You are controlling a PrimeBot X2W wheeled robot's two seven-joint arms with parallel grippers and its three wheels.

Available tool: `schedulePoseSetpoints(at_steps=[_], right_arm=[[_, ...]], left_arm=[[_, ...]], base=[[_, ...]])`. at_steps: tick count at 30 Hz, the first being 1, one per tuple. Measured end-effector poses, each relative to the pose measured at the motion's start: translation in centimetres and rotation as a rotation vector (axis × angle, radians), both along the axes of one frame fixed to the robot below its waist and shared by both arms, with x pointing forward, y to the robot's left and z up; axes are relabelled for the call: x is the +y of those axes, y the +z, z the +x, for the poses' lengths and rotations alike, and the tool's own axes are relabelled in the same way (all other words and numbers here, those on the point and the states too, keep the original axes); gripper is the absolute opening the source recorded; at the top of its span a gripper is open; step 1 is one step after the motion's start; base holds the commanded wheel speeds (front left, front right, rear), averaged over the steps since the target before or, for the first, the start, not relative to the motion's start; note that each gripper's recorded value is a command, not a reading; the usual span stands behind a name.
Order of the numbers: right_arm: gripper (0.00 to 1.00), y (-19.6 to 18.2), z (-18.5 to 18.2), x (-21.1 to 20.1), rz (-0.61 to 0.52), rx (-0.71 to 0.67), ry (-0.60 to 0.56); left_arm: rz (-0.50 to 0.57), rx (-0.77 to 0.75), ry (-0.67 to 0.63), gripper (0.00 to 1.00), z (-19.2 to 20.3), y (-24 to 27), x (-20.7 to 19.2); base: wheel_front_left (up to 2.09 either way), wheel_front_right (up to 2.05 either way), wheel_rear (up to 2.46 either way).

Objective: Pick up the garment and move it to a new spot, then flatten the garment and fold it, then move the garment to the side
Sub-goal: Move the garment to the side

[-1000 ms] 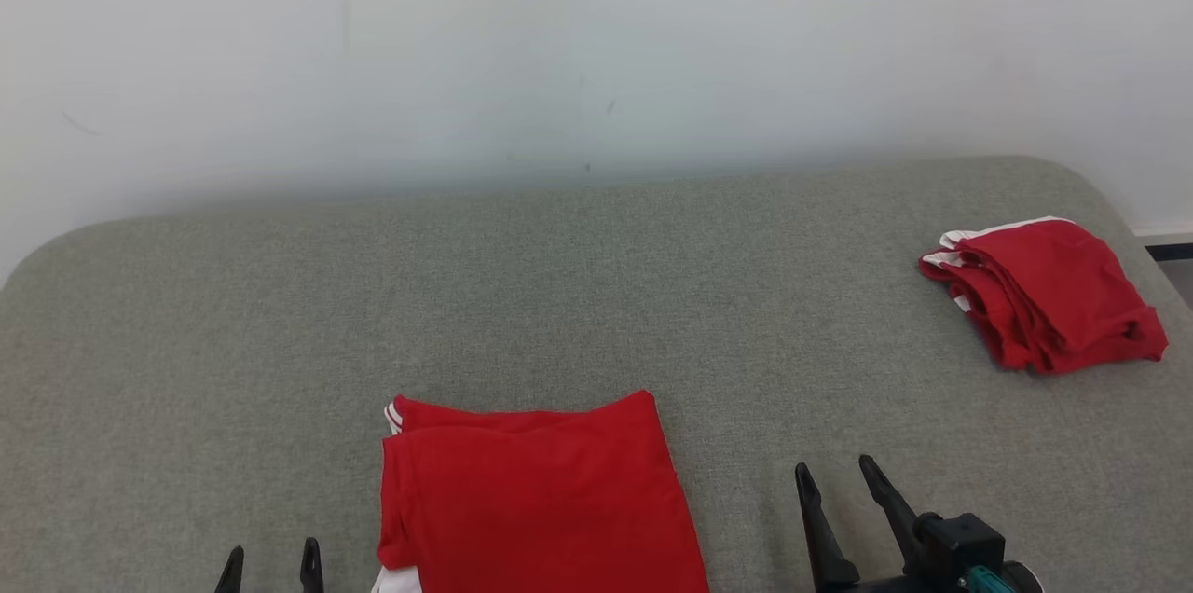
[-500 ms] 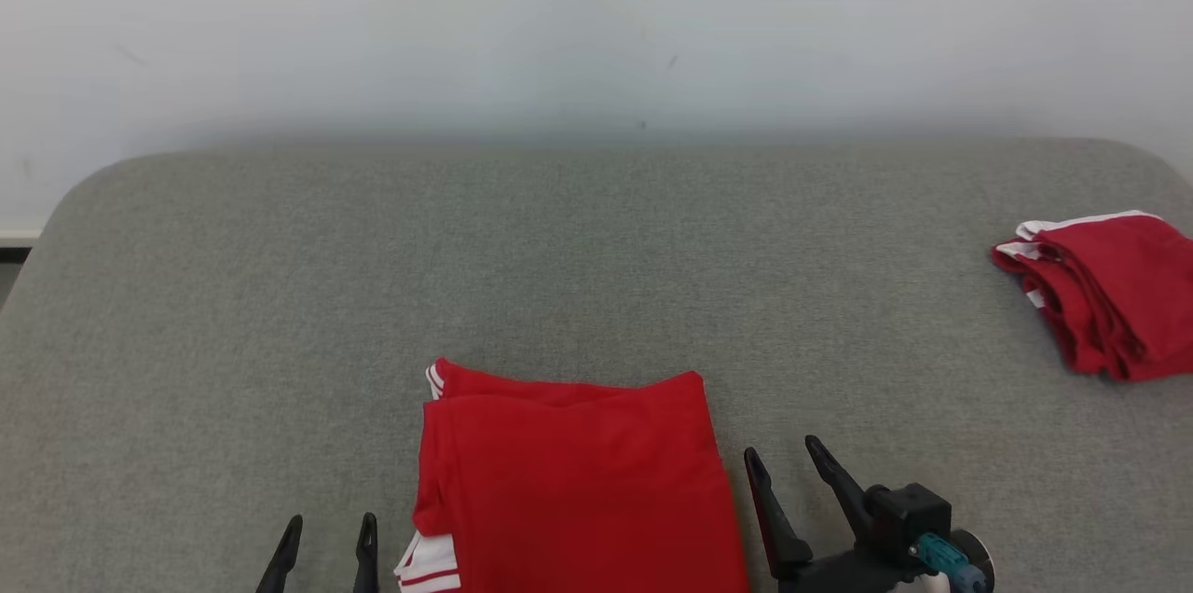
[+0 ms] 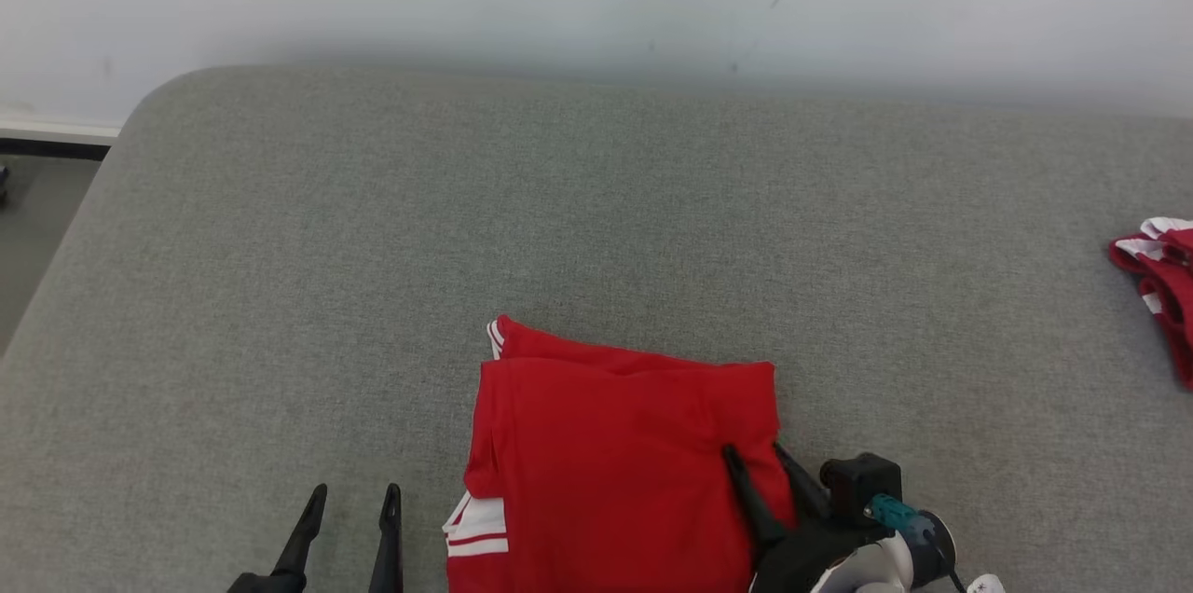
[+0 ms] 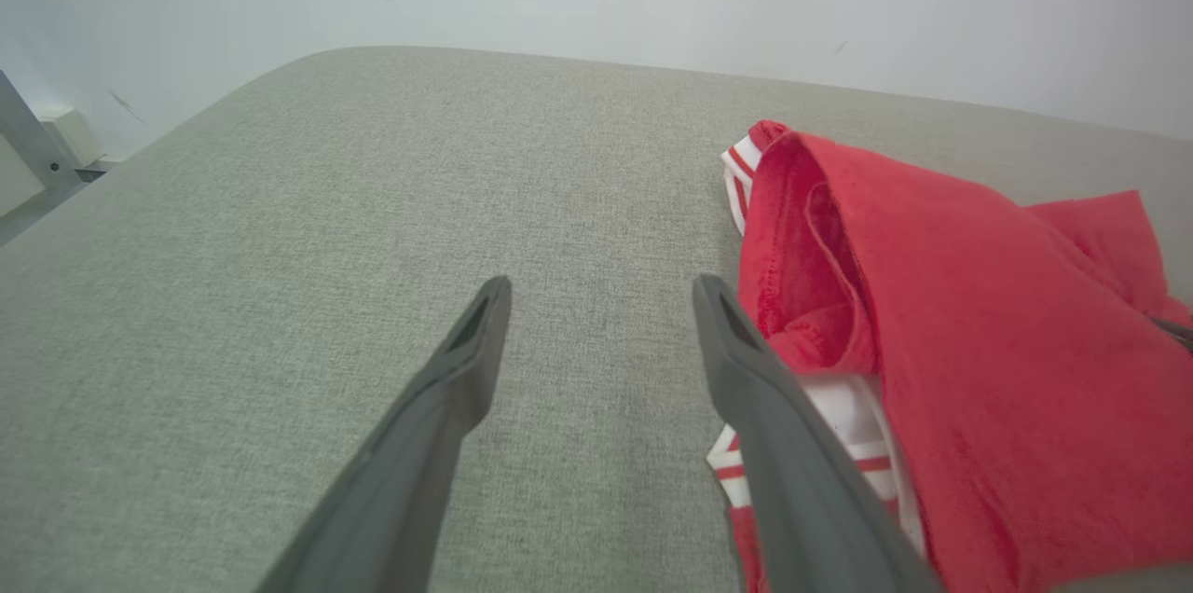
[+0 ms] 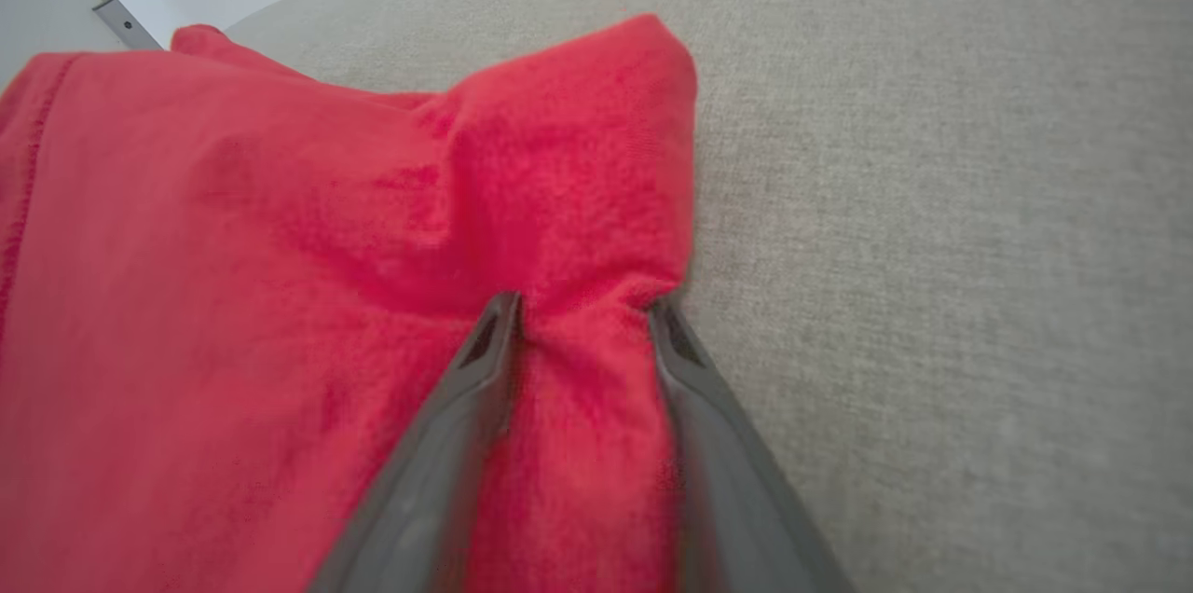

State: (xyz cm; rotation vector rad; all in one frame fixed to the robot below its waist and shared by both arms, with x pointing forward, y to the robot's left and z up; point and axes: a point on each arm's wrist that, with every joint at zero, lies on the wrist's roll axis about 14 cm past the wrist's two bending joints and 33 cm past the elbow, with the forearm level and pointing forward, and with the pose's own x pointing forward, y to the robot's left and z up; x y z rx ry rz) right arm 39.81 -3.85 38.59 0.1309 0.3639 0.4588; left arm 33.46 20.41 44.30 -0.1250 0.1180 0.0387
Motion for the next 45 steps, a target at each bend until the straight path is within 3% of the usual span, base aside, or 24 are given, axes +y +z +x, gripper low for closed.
schedulePoseSetpoints(at_steps=[6, 20, 25, 36, 41, 45], right_arm=[[0.00, 0.2, 1.0, -0.4, 0.022, 0.001, -0.033], [0.00, 1.2, -0.8, -10.7, -0.024, -0.038, -0.326], [0.00, 1.5, -3.5, -16.4, -0.041, -0.046, -0.496], [0.00, 2.0, -9.4, -23.7, -0.057, -0.049, -0.753], [0.00, 2.7, -10.9, -25.7, -0.079, -0.067, -0.819], [0.00, 3.6, -10.1, -25.8, -0.114, -0.096, -0.798]], left_arm=[[0.002, -0.004, 0.006, 1.00, 0.5, 0.1, 0.2], [-0.024, -0.034, -0.199, 1.00, 3.7, 0.7, -6.2], [-0.040, -0.065, -0.347, 1.00, 6.1, 1.5, -11.3], [-0.076, -0.083, -0.598, 1.00, 7.2, 1.9, -20.3], [-0.092, -0.079, -0.671, 1.00, 7.3, 1.7, -23.0], [-0.106, -0.068, -0.708, 1.00, 7.4, 1.2, -24.4]], base=[[0.00, 0.00, 0.00], [0.00, 0.00, 0.00], [0.00, 0.00, 0.00], [0.00, 0.00, 0.00], [0.00, 0.00, 0.00], [0.00, 0.00, 0.00]])
